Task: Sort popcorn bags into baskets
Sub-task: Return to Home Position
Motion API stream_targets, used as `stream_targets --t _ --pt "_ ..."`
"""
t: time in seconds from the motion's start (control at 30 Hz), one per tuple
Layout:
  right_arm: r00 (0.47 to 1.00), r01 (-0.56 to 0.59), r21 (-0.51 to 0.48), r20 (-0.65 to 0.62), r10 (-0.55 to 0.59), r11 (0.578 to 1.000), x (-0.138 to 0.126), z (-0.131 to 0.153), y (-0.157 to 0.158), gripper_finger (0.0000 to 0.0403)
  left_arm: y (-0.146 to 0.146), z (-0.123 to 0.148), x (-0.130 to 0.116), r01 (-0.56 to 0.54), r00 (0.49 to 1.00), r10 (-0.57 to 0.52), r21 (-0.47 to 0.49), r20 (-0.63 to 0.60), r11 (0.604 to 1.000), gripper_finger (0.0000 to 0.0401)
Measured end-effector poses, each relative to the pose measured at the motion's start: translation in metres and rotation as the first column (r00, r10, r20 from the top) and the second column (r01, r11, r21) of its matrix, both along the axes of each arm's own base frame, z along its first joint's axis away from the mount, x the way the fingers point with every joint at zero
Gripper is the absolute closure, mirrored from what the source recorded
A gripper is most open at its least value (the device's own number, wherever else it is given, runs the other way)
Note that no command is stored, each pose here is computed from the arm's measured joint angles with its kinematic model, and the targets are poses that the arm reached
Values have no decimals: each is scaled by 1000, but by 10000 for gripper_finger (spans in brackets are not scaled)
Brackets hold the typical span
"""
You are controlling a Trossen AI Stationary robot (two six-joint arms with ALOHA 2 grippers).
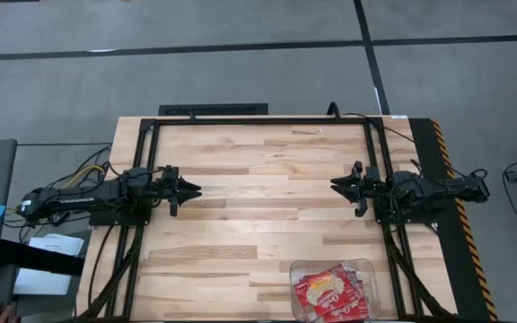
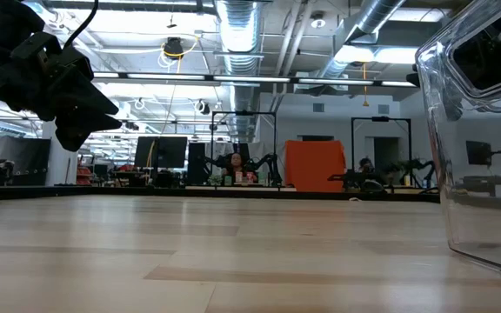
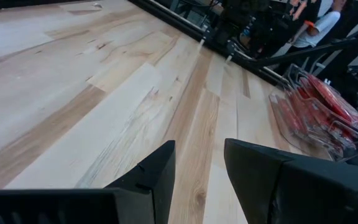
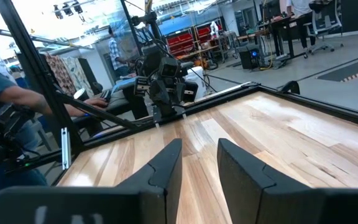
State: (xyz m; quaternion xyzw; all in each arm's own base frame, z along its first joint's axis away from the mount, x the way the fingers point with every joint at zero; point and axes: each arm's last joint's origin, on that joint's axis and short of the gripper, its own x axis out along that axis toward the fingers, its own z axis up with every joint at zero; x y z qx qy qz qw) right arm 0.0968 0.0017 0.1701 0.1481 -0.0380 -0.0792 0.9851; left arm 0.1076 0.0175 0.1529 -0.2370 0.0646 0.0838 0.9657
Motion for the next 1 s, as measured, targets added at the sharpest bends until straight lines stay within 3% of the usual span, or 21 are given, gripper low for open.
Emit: stream_targets --t 1.0 --pt "1000 0 0 0 0 1000 0 0 0 270 0 0 0 0 1000 0 0 0 1000 273"
